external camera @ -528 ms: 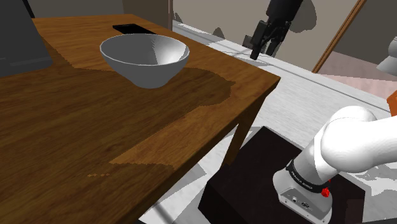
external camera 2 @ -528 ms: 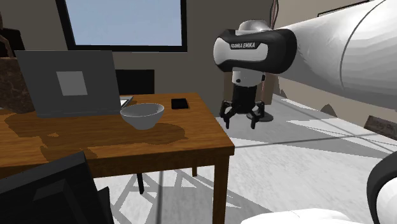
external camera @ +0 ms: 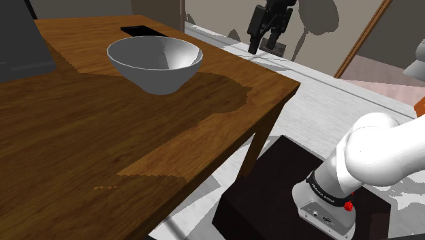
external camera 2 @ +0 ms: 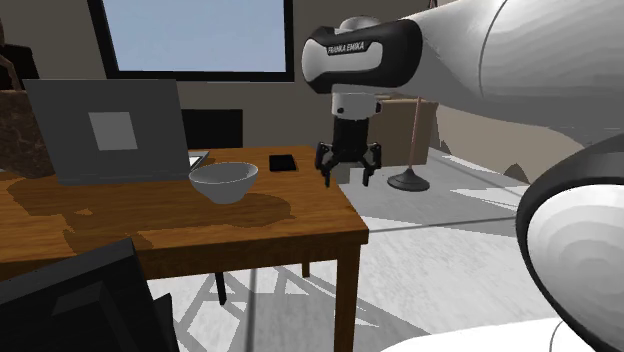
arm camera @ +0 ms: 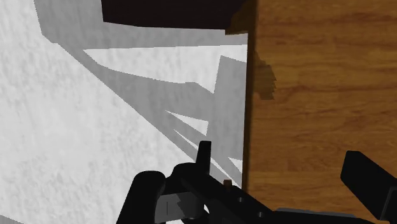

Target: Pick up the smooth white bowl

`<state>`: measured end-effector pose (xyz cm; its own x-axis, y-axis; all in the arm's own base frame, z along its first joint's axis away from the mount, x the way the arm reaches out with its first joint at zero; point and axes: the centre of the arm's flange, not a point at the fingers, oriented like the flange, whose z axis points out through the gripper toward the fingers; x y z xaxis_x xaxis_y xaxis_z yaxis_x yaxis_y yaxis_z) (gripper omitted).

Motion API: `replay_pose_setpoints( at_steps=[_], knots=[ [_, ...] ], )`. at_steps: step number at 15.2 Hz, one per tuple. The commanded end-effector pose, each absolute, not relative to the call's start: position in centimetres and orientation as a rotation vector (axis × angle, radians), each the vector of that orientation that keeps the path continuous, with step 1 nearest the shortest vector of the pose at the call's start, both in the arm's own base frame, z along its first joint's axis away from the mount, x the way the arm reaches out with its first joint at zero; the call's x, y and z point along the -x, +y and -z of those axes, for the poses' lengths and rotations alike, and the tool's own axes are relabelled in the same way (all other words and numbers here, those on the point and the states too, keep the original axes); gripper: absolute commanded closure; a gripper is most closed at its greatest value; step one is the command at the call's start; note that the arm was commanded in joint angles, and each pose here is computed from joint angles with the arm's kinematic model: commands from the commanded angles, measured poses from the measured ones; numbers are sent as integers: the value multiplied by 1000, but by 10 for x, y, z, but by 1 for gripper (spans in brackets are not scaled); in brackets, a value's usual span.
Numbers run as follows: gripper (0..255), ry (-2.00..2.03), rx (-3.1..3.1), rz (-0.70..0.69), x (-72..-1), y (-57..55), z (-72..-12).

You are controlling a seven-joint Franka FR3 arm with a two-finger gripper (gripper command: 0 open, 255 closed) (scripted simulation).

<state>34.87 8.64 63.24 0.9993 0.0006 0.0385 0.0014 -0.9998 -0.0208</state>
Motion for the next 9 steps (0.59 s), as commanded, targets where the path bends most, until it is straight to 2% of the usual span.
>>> replay_pose_setpoints(
  at_steps=[1, 9],
  knots=[
    [0, -49, 3115, 57, -359, 107, -639],
    [0, -237, 3092, 43, -395, 198, -674]
  ],
)
